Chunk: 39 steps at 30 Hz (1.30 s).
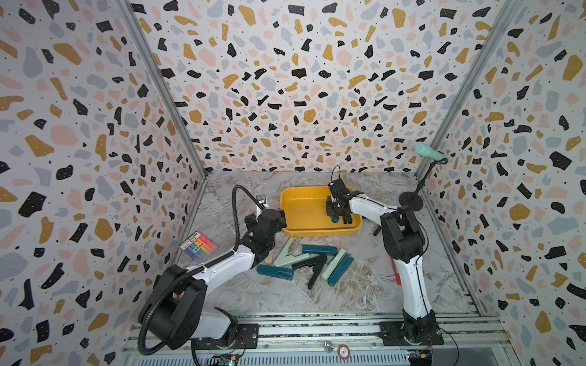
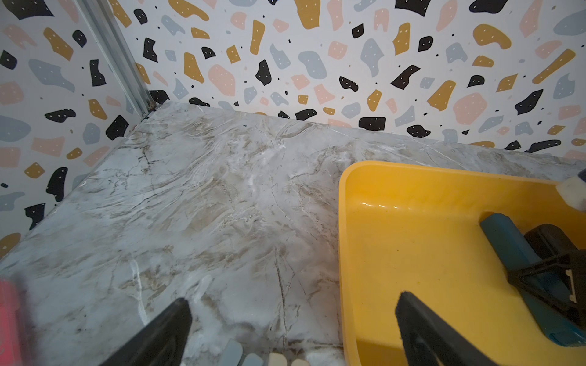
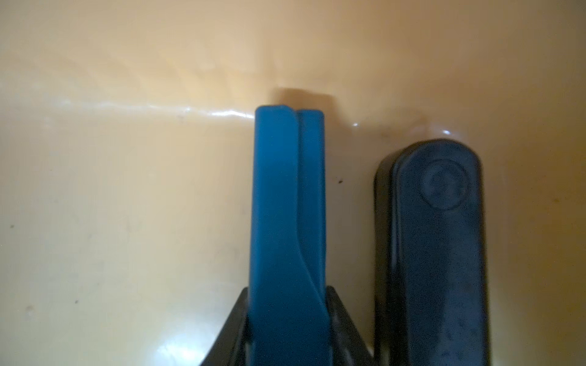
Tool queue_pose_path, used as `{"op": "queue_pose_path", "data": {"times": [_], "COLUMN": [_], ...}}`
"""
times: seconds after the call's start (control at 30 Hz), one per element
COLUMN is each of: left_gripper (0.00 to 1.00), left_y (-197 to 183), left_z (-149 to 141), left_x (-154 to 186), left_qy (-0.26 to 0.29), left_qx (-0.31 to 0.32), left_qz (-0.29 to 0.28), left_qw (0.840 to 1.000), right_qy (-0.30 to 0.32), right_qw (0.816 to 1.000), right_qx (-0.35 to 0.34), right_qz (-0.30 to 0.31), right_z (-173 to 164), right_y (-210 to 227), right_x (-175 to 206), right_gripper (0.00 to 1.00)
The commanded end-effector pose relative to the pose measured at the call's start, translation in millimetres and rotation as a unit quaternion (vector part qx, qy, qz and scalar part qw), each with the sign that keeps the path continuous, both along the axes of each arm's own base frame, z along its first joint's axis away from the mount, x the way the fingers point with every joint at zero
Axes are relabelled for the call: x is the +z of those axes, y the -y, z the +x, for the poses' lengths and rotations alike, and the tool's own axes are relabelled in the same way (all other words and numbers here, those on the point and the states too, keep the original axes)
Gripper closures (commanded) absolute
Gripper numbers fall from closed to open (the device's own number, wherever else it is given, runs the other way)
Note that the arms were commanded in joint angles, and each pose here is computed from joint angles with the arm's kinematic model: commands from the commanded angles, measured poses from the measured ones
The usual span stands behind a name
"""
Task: Put the pruning pliers into the storage box
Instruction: Place the pruning pliers in the storage box.
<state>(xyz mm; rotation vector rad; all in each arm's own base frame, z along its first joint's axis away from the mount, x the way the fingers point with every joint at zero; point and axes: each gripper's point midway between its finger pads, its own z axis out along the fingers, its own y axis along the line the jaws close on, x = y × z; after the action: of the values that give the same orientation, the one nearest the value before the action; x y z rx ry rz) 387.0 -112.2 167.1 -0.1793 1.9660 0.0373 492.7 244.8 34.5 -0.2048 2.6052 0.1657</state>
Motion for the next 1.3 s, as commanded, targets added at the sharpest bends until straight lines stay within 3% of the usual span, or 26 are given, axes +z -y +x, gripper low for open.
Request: {"op": "queue_pose_path", "data": {"times": [0.0, 0.07, 0.23, 0.5, 0.97, 1.27], "left_gripper": [0.0, 0.0, 0.0, 0.01, 0.0, 0.0], "left_y": [-4, -4, -5, -8, -11, -11], "left_z": [4, 3, 2, 0, -3, -3], "left_x": [11, 11, 12, 14, 16, 18], "left_qy": [0.015, 0.015, 0.017, 0.02, 0.022, 0.024], "left_qx": [0.008, 0.009, 0.01, 0.013, 0.015, 0.015], "left_qz": [0.002, 0.002, 0.003, 0.003, 0.004, 0.001], "left_qw": [1.0, 1.0, 1.0, 1.0, 1.0, 1.0], "right_qy": [-0.004, -0.009, -0.012, -0.011, -0.008, 0.015], "right_qw": [1.0, 1.0, 0.999, 0.999, 0.998, 0.998], "right_qx": [-0.005, -0.01, -0.025, -0.038, -0.057, -0.055], "right_qz": [-0.013, -0.014, -0.029, -0.032, -0.039, -0.012], "right_z": [-4, -4, -6, -12, -11, -6], "right_y": [4, 8, 19, 29, 40, 32], "right_x": [8, 6, 6, 13, 15, 36], "right_gripper": [1.0, 1.0, 0.82, 0.7, 0.57, 0.51]}}
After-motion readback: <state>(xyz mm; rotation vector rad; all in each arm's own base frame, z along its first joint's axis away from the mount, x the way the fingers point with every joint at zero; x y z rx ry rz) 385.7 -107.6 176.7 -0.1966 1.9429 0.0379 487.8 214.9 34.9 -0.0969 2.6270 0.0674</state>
